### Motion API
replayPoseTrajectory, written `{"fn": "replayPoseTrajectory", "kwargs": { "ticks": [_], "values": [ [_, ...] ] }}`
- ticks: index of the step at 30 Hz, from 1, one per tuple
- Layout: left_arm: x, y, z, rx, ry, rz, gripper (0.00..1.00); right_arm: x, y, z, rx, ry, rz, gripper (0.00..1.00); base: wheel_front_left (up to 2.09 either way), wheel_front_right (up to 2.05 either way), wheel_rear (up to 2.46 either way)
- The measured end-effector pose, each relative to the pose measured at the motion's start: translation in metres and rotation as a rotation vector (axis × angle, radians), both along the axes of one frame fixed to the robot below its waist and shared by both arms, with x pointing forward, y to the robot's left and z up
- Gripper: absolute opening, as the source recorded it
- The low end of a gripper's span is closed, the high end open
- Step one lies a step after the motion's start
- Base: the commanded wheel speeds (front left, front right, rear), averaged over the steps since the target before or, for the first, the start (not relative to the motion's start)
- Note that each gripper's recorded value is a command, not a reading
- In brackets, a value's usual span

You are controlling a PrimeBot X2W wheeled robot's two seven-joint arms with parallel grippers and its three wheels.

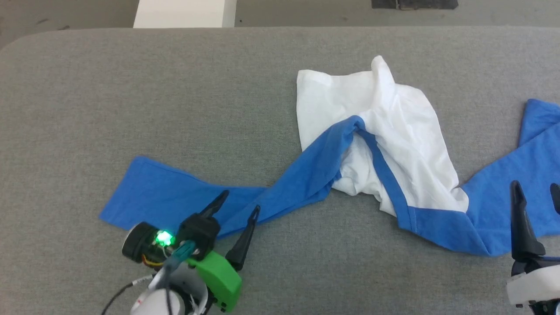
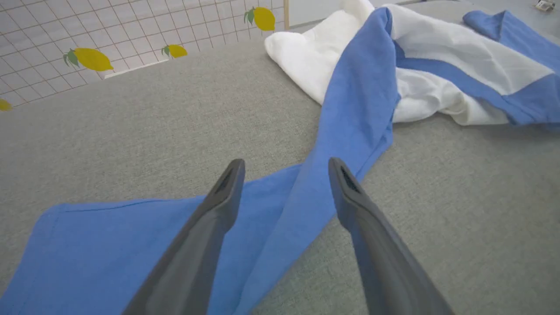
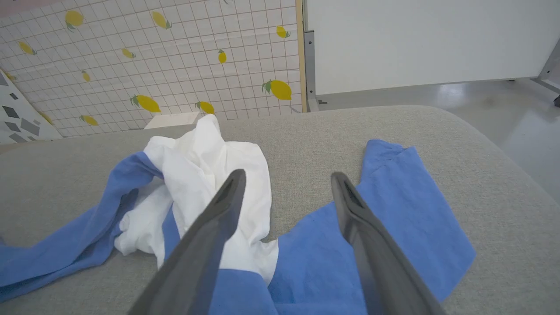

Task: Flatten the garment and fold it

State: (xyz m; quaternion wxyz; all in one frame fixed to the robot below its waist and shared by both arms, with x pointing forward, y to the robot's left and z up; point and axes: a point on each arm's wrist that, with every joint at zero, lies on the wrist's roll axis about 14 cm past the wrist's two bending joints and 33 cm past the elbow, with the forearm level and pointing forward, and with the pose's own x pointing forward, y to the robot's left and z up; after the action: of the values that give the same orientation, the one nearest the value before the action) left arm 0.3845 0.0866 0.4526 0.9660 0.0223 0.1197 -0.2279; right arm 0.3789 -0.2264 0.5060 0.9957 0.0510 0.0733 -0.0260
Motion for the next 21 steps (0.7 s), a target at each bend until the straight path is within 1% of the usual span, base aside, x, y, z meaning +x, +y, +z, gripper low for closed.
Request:
{"fn": "replayPoseTrajectory", "kwargs": {
  "ticks": [3,6,10,11,12,13,14,15,18,20,21],
  "values": [
    [-0.006,-0.002,-0.033,0.12,0.126,-0.103,1.0,0.003,0.002,-0.002,0.002,0.004,0.005,1.0,0.0,0.0,0.0],
    [-0.016,0.002,-0.063,0.223,0.246,-0.175,1.0,0.004,0.003,-0.004,0.004,0.011,0.006,1.0,0.0,0.0,0.0],
    [-0.012,0.003,-0.072,0.277,0.268,-0.214,1.0,0.003,0.004,-0.006,0.006,0.018,0.008,1.0,0.0,0.0,0.0],
    [-0.011,0.004,-0.074,0.282,0.271,-0.214,0.84,0.003,0.004,-0.006,0.006,0.019,0.009,1.0,0.0,0.0,0.0],
    [-0.01,0.004,-0.074,0.28,0.266,-0.212,0.12,0.003,0.005,-0.006,0.007,0.018,0.011,1.0,0.0,0.0,0.0],
    [-0.009,0.005,-0.074,0.275,0.26,-0.208,0.0,0.003,0.005,-0.006,0.008,0.016,0.012,1.0,0.0,0.0,0.0],
    [-0.008,0.004,-0.072,0.261,0.254,-0.2,0.0,0.003,0.005,-0.005,0.009,0.014,0.013,1.0,0.0,0.0,0.0],
    [-0.004,0.005,-0.067,0.225,0.246,-0.176,0.0,0.003,0.006,-0.003,0.009,0.01,0.014,1.0,0.0,0.0,0.0],
    [0.009,0.016,-0.047,0.141,0.193,-0.074,0.0,0.002,0.005,0.001,0.008,-0.001,0.013,1.0,0.0,0.0,0.0],
    [0.021,0.037,-0.023,0.073,0.129,0.034,0.0,0.002,0.006,0.003,0.008,-0.007,0.016,1.0,0.0,0.0,0.0],
    [0.025,0.049,-0.014,0.061,0.106,0.078,0.0,0.002,0.006,0.003,0.008,-0.007,0.017,1.0,0.0,0.0,0.0]
  ]
}}
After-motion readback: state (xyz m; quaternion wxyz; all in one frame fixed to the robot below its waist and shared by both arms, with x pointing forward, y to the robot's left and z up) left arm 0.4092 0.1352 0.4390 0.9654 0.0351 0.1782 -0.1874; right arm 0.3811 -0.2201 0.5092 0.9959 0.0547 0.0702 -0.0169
